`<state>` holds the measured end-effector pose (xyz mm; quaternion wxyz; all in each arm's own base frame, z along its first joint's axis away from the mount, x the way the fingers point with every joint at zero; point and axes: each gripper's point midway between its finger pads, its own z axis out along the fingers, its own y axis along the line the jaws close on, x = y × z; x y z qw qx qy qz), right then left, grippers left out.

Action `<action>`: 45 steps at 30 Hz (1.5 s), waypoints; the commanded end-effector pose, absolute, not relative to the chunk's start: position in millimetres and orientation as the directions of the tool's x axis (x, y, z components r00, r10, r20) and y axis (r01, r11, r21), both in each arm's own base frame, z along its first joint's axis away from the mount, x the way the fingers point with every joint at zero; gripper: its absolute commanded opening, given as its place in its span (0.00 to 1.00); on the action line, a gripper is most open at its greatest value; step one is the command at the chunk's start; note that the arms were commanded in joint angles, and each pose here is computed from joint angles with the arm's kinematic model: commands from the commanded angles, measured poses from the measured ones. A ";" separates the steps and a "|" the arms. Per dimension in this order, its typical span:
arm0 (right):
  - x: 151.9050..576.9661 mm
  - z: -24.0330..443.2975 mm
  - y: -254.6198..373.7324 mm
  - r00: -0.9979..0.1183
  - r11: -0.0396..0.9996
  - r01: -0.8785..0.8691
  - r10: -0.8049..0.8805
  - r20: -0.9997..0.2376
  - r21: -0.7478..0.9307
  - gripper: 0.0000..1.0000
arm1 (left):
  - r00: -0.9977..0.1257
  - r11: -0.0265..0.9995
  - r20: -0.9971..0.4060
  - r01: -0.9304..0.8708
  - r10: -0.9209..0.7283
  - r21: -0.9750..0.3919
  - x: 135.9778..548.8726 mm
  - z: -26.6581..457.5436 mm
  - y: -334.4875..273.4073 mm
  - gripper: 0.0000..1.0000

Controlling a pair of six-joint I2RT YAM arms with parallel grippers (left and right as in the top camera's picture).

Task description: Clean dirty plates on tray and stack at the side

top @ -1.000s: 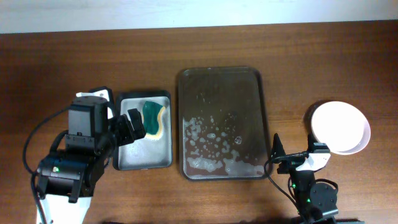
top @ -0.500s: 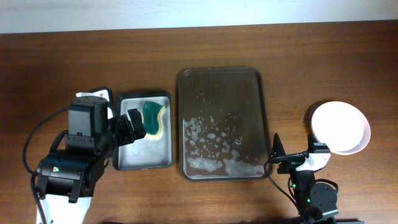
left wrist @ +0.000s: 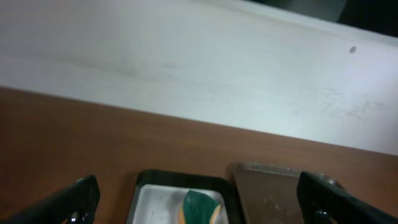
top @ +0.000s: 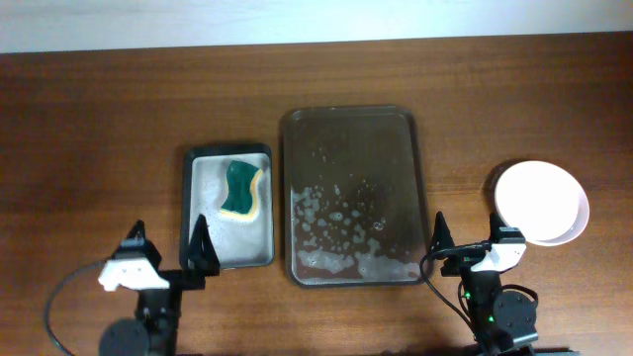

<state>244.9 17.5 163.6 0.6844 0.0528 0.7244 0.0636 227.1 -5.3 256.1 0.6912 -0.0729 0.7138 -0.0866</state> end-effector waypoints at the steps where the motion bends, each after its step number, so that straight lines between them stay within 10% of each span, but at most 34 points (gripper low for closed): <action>1: 245.1 160.0 16.0 -0.062 0.988 -0.005 0.153 -0.986 0.153 0.99 | -0.017 0.983 -0.984 0.031 -0.180 -0.180 226.9 227.9 -6.7 0.99; 15: 245.1 160.0 15.9 -0.062 0.988 -0.004 0.153 -0.986 0.153 0.99 | -0.082 0.984 -0.981 0.010 -0.178 -0.180 245.8 156.4 -6.0 0.99; 45: 245.1 160.0 16.0 -0.062 0.988 -0.005 0.153 -0.986 0.153 0.99 | -0.082 0.984 -0.981 0.010 -0.178 -0.180 245.8 156.4 -6.0 0.99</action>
